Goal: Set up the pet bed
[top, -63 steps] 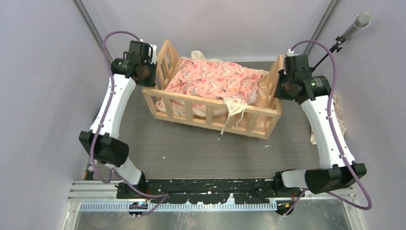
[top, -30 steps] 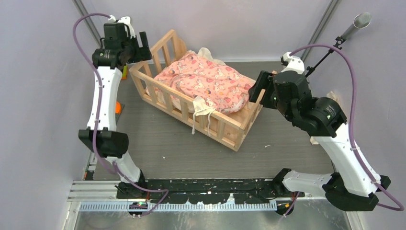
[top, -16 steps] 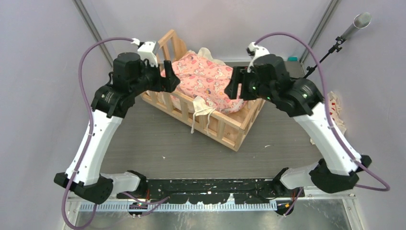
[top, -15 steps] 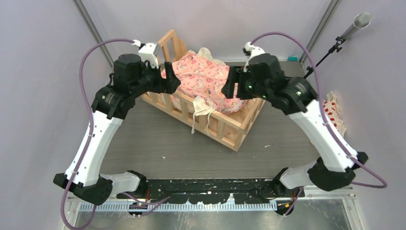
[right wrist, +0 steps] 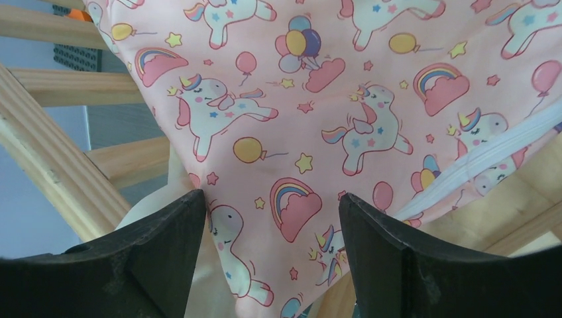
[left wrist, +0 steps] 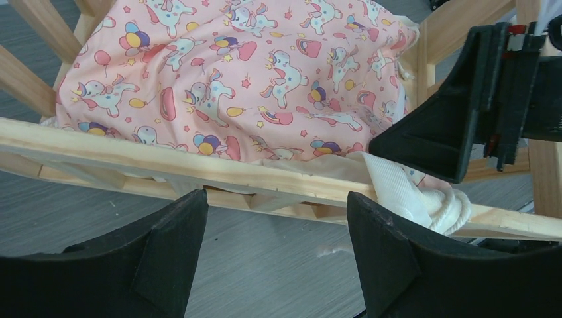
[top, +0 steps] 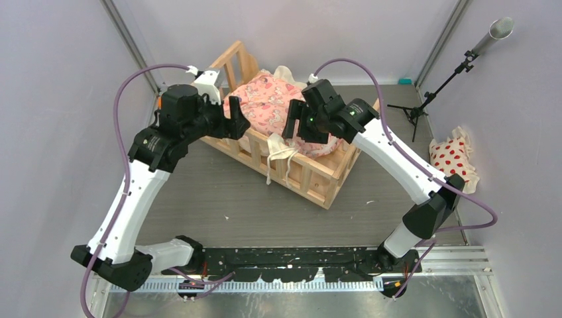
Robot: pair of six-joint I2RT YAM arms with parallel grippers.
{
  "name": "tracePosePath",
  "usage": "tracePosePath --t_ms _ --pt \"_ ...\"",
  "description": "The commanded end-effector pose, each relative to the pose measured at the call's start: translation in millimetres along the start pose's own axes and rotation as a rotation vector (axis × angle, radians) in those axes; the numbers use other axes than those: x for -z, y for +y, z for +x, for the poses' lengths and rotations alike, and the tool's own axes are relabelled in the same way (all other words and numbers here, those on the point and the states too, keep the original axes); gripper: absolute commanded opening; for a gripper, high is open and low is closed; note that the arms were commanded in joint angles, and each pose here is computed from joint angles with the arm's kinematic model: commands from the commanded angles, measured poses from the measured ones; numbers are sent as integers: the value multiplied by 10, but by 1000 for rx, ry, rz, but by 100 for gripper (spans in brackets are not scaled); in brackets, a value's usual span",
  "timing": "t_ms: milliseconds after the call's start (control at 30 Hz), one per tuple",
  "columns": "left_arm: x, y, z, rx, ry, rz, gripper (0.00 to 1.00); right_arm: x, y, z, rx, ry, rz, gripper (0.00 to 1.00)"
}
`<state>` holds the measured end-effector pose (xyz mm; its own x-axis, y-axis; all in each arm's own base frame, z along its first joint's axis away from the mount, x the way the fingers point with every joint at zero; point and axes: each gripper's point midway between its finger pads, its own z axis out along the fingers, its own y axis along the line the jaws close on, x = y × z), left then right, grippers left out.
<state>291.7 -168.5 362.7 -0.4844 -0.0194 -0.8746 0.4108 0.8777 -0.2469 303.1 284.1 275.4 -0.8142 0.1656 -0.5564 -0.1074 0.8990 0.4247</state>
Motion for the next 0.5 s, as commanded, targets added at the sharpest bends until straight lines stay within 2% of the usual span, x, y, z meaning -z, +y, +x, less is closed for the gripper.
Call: tracePosePath --t_ms 0,200,467 --pt "95 -17 -75 -32 -47 7 78 31 114 1 -54 3 -66 80" --pt "82 -17 -59 -34 -42 10 79 152 12 14 -38 1 -28 83" --pt "48 -12 0 -39 -25 14 79 312 -85 144 -25 60 7 87"
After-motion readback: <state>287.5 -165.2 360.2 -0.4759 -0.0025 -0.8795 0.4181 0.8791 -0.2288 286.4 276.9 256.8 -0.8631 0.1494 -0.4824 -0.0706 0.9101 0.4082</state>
